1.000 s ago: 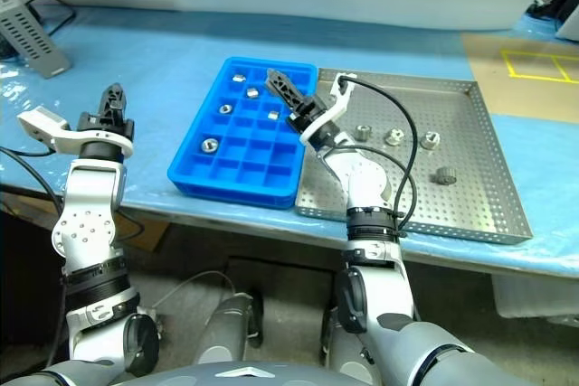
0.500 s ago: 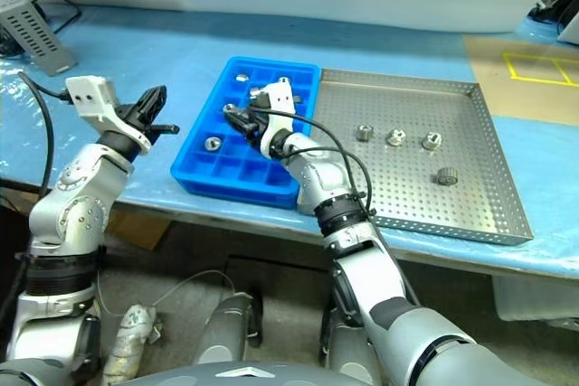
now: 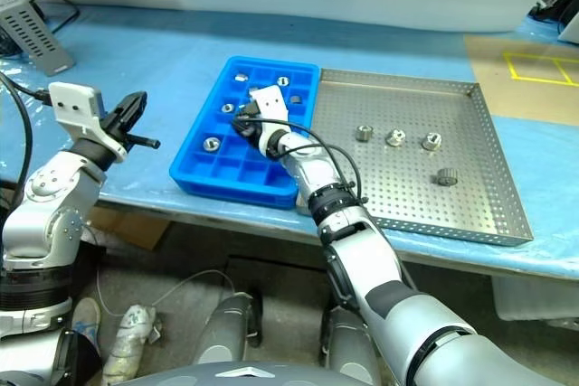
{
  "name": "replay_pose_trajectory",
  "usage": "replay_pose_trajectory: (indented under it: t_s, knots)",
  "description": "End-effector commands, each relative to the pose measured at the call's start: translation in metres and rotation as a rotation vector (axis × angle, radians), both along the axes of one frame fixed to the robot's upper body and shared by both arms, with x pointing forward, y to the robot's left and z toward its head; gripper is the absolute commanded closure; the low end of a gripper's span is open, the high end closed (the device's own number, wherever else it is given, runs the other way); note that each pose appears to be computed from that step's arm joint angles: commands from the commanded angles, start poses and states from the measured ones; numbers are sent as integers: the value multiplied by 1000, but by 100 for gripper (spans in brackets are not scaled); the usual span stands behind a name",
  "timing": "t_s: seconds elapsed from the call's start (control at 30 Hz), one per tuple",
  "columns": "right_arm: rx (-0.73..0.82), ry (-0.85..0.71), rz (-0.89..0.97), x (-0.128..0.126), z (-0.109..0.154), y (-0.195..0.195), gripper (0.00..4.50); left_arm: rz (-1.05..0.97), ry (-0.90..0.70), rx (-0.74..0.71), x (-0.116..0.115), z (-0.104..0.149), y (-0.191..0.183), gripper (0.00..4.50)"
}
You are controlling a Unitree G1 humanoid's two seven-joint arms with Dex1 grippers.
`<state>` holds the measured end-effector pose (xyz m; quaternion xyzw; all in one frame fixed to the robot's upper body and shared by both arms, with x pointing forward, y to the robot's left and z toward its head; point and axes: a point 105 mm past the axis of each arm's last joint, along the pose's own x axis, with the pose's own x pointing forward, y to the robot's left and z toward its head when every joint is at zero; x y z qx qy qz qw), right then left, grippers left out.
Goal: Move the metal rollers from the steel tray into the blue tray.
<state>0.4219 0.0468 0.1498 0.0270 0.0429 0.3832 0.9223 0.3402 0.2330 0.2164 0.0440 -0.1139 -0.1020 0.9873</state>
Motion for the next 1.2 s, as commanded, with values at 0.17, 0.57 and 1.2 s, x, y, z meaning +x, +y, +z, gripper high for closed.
replay_pose_trajectory:
  t_s: [0.17, 0.57, 1.2]
  knots:
    - [-65, -104, -54, 11, 18, 2, 286, -22, -53, 20, -25, 14, -5, 450]
    - [-165, -98, -126, 21, 6, -9, 286, 19, -28, 34, -47, 4, -4, 450]
    - [145, -272, -58, 21, 74, -66, 13, -293, 0, -7, 2, -6, -85, 450]
